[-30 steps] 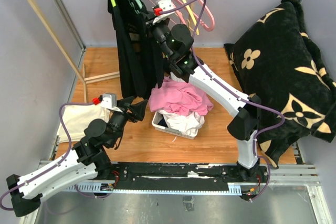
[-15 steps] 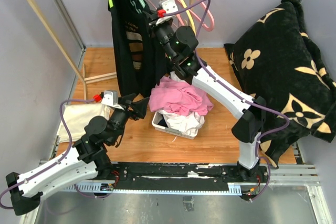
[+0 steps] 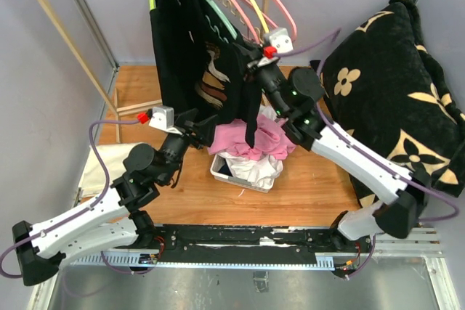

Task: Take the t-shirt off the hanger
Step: Pick up the hanger from the clothesline.

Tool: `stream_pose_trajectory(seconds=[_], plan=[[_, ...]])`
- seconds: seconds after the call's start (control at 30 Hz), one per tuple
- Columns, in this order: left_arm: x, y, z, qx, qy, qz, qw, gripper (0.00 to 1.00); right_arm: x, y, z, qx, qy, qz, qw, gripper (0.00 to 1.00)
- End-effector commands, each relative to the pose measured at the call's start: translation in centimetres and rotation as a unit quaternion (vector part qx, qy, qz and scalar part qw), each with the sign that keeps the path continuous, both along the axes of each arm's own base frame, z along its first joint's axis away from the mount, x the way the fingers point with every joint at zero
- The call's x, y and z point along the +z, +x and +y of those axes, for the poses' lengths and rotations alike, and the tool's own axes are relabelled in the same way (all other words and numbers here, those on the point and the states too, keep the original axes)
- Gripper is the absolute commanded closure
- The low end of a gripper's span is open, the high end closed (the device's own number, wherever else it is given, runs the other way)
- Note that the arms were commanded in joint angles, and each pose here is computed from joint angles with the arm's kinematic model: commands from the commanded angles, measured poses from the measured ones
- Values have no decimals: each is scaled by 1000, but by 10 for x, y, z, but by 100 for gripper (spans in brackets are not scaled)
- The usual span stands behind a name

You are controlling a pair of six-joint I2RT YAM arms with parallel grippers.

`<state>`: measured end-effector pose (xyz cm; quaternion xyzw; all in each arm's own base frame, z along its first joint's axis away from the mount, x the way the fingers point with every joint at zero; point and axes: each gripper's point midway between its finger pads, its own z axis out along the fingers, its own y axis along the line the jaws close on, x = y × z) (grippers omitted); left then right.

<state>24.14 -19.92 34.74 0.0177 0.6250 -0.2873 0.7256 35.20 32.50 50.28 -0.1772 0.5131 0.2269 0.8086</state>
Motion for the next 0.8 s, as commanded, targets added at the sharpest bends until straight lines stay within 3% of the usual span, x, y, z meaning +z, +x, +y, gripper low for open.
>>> stream_pose_trajectory(seconds=[0.0,0.43,0.77], plan=[[46,4,-14,-9,-19,-52,998,28,43,-49,-43,11,32,-86,996,99],[102,23,-60,-35,2,-109,993,24,38,-145,-156,-15,55,-136,989,99],[106,23,-71,-54,0,-114,992,24,32,-177,-198,-32,58,-152,986,99]])
